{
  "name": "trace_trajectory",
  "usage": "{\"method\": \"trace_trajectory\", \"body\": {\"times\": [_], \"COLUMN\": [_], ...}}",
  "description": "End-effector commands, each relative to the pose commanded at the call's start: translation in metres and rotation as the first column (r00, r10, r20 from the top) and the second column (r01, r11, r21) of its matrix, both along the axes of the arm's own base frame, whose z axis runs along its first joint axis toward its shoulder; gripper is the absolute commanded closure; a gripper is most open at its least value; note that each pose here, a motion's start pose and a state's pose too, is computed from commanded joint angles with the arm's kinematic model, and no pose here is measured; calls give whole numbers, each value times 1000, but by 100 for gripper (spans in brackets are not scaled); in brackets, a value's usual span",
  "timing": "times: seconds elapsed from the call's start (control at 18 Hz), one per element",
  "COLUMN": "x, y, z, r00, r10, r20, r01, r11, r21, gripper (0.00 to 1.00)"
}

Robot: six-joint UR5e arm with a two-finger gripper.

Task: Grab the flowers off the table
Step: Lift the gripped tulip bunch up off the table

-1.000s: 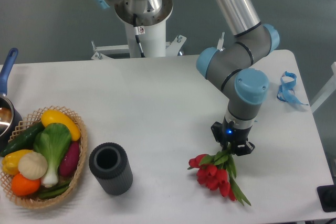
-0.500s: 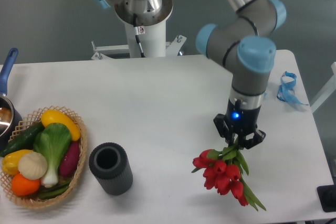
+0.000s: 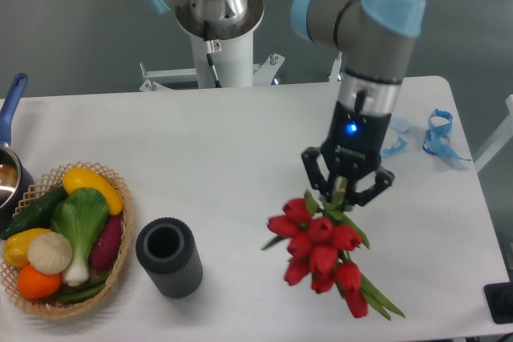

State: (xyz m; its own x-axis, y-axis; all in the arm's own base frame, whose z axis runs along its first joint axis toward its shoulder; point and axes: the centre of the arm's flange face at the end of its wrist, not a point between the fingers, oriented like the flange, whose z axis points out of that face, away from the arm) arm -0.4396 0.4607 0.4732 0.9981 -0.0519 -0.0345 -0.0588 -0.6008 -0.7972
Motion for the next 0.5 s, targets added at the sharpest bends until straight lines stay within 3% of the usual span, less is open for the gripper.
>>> {"method": "trace_trajectory", "body": {"times": [0.22, 0.5], "x": [-6, -9], "y": [-8, -22], "z": [5, 9], "r00": [998, 999], "r10": [-33, -15], "r20": [48, 45], "r01": [29, 10], "r11": [995, 995], "r21": [92, 99], "gripper": [86, 86]}}
